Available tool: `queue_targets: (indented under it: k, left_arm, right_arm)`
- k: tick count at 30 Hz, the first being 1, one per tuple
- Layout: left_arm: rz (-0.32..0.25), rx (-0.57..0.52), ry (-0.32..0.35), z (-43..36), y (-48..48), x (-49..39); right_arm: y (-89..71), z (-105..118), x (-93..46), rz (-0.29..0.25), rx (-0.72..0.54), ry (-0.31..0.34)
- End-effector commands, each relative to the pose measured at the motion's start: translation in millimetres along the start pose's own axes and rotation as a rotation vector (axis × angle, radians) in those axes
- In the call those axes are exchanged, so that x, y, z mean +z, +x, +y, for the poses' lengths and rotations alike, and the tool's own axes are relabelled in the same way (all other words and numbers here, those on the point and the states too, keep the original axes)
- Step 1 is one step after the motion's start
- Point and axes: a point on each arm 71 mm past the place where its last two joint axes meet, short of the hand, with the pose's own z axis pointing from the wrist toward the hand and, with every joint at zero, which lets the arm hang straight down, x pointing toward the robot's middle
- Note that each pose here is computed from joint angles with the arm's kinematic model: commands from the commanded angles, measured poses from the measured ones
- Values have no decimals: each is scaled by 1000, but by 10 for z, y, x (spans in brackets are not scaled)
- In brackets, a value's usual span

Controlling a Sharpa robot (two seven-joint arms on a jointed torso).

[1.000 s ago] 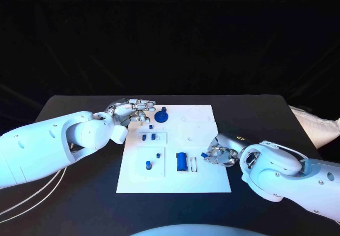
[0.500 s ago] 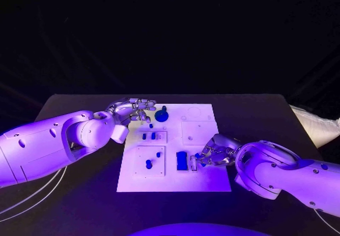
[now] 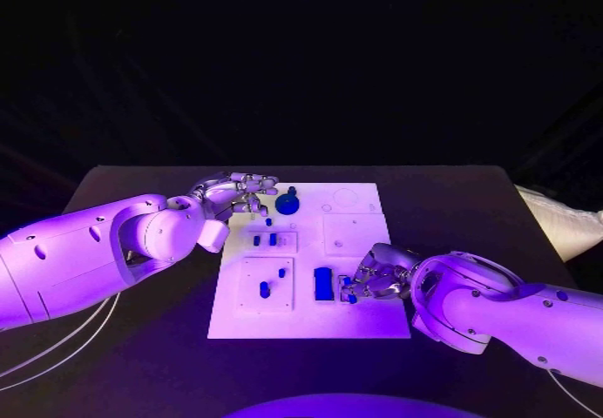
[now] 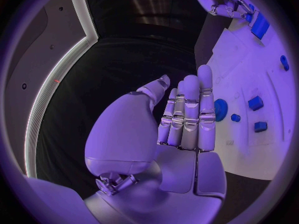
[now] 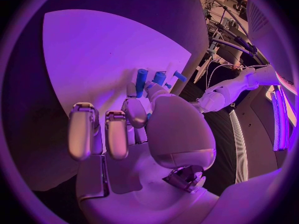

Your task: Assemble the parts on the task board

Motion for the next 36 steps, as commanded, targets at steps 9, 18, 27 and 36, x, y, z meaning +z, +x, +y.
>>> queue_targets:
  k: [9, 18, 27, 36]
  left_arm:
    - [28, 4, 3, -4, 36, 5]
    - [30, 4, 1, -3, 37, 6]
    - [30, 4, 0, -2, 35, 4]
    - [29, 4, -1, -2, 27, 0]
  right_arm:
    - [31, 40, 14, 4, -45, -5]
    - [32, 55, 23, -2, -49, -10]
    - [19, 57, 19, -20, -65, -17]
    - [19, 26, -33, -3, -94, -39]
